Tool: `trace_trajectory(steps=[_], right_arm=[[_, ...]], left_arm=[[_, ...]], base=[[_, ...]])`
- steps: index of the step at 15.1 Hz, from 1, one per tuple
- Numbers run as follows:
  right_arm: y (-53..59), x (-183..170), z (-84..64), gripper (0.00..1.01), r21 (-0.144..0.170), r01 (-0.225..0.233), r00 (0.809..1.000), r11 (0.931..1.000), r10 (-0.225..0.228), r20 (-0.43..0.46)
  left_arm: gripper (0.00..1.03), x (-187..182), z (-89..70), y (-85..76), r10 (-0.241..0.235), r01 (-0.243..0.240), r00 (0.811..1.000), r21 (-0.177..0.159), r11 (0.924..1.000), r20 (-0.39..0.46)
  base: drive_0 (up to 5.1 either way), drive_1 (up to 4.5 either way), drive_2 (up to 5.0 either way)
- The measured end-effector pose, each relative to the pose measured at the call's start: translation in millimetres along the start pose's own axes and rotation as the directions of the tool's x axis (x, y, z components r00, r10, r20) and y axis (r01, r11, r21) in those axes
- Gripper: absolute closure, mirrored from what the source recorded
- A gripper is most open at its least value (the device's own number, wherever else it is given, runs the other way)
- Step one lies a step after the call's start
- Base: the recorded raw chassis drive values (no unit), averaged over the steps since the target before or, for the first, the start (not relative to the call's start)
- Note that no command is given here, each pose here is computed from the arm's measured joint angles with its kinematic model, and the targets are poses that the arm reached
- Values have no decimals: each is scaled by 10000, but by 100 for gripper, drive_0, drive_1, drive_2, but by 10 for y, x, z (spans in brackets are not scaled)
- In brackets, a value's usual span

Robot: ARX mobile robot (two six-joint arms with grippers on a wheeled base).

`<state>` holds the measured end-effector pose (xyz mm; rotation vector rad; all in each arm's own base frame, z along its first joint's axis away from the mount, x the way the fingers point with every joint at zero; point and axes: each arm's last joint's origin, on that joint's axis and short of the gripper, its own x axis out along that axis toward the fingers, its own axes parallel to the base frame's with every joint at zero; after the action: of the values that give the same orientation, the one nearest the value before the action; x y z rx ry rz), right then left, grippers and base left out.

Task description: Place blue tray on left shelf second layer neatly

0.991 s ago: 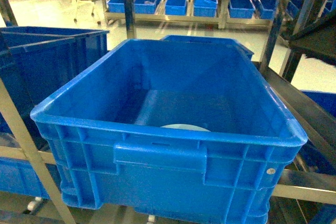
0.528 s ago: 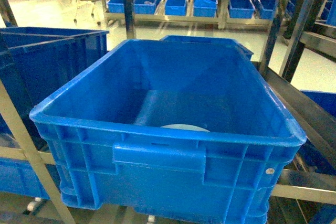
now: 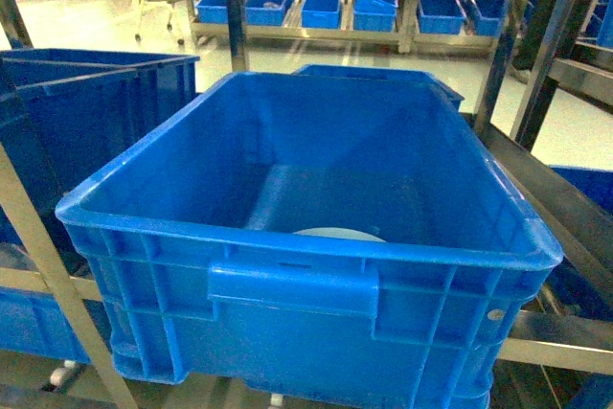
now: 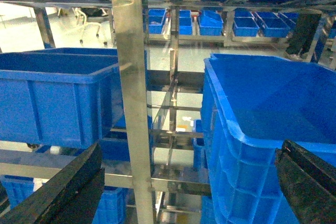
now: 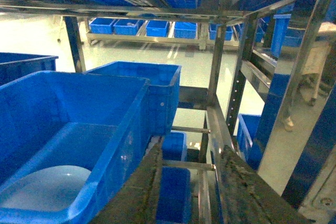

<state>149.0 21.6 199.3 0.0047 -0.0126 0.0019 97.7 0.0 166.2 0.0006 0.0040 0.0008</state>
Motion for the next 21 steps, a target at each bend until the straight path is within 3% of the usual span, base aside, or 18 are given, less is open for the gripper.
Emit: trace_trajectory(steps=[2, 5, 6, 10, 21], right_arm=[[-78, -96, -138, 100, -48, 72, 9996, 10000, -74, -286], [-203, -189, -182, 99, -34, -11, 9999, 10000, 11, -147], [-230, -214, -211, 99, -22, 222, 9995, 9998, -222, -207], [-218, -302, -278, 99, -23, 46, 10000, 10000, -46, -28], [-218, -416, -278, 99, -23, 46, 10000, 10000, -46, 17]], left_arm=[[5, 0, 0, 0, -4, 4, 10000, 0, 10000, 0], [5, 0, 0, 0, -4, 4, 10000, 0, 10000, 0], [5, 0, 0, 0, 4, -4, 10000, 0, 10000, 0], [5, 0, 0, 0, -4, 4, 10000, 0, 10000, 4], [5, 0, 0, 0, -4, 4, 10000, 0, 10000, 0]], base=[[0, 0, 0], [0, 0, 0], [0, 0, 0], [0, 0, 0], [0, 0, 0]])
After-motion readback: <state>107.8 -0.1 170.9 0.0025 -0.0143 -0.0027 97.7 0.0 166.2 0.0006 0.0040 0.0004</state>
